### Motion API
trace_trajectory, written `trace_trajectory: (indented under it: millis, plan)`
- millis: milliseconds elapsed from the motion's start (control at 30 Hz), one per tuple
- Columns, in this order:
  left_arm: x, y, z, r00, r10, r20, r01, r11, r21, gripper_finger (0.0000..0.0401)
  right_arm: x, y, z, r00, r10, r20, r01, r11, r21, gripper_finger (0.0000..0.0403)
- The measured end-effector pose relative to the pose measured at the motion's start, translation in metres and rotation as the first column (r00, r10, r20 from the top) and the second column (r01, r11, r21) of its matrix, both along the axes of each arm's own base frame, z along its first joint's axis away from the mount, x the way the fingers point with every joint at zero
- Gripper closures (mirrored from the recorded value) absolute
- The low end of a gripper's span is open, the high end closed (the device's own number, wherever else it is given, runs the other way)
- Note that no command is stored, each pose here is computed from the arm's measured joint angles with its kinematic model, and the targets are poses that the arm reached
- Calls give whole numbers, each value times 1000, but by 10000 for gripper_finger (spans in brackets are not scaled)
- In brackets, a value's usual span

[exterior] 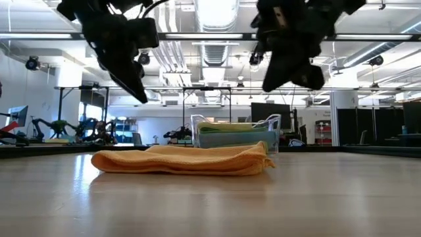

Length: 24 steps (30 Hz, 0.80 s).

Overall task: Fold microfiber towels
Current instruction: Stack the orange microfiber cloth on top of the yellow microfiber cloth in the transparent bin

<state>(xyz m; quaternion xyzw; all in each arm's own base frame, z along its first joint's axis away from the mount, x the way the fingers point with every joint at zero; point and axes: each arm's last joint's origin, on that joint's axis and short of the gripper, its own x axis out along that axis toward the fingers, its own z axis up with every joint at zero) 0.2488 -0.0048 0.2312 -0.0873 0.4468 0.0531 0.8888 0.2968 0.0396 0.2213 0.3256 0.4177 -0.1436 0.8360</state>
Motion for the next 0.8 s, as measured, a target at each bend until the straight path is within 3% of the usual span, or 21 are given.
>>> trace_trajectory:
  millis: [200, 400, 633, 800]
  plan:
    - [-1, 24, -8, 995, 95, -44, -95, 995, 0, 204, -29, -6, 2, 996, -83, 40, 84, 996, -22, 393]
    - [5, 51, -20, 989, 127, -73, -137, 978, -156, 204, -53, -15, -10, 982, -185, 23, 184, 982, 44, 367]
    - [12, 61, -52, 976, 124, -181, -175, 938, -300, 204, -53, -25, -32, 966, -233, 108, 203, 952, 230, 313]
    - [21, 63, -73, 966, 140, -217, -208, 920, -333, 204, -49, -25, -46, 954, -270, 132, 227, 934, 274, 275]
